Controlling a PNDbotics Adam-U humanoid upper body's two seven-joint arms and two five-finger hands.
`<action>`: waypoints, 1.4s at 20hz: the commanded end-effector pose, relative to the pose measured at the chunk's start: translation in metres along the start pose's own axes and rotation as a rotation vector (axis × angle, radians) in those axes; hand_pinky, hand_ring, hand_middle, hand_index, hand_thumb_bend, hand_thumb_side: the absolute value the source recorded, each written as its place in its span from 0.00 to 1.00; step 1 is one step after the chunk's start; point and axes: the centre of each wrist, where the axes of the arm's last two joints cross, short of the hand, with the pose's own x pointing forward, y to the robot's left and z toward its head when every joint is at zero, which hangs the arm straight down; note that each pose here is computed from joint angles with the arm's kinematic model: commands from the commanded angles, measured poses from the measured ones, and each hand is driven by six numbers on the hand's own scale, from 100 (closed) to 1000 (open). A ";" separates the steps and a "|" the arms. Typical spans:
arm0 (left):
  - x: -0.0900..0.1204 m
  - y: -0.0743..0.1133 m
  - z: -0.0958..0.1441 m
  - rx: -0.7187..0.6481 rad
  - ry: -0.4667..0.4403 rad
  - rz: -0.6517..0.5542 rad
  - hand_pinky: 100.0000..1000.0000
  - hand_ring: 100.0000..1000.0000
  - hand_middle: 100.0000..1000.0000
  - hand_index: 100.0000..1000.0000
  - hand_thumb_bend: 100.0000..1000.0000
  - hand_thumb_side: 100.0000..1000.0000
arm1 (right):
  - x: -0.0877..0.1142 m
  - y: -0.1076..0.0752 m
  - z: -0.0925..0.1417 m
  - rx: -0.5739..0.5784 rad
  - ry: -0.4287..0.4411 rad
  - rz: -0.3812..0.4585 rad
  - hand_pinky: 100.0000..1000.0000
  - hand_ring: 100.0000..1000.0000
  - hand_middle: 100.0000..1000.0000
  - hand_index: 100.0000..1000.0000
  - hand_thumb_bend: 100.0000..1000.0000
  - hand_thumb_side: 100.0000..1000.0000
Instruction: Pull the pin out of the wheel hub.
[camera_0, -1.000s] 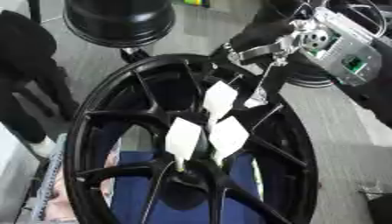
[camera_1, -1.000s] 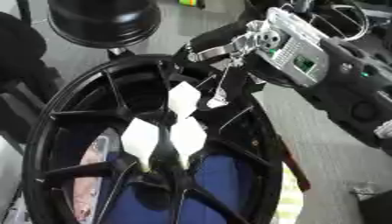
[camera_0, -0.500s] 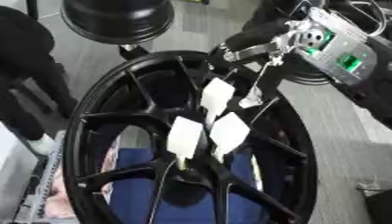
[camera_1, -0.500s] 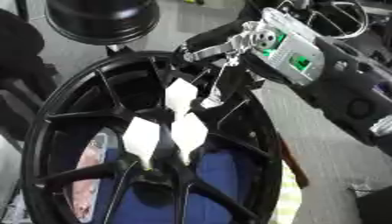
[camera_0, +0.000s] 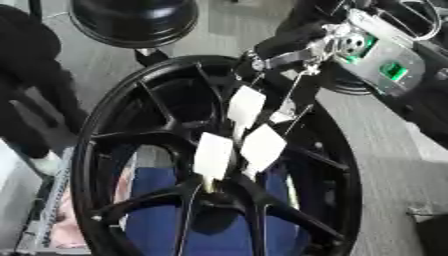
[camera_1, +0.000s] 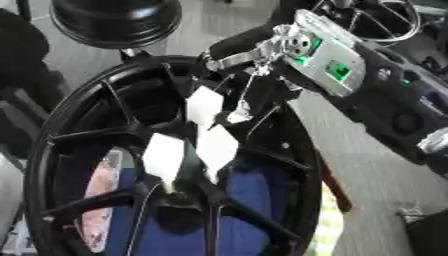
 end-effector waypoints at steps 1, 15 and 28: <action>0.006 0.003 -0.006 0.003 -0.031 -0.006 0.73 0.79 0.69 0.81 0.11 0.57 | -0.003 -0.006 0.010 0.100 -0.048 0.096 0.88 0.82 0.68 0.76 0.15 0.05; 0.006 0.005 -0.006 0.013 -0.028 -0.016 0.73 0.79 0.69 0.81 0.11 0.56 | 0.002 -0.021 0.015 0.002 -0.085 -0.034 0.83 0.70 0.40 0.47 0.00 0.00; 0.004 0.008 -0.003 0.014 -0.018 -0.033 0.73 0.79 0.69 0.81 0.12 0.55 | -0.007 -0.051 0.100 -0.222 0.041 -0.093 0.83 0.67 0.36 0.43 0.00 0.00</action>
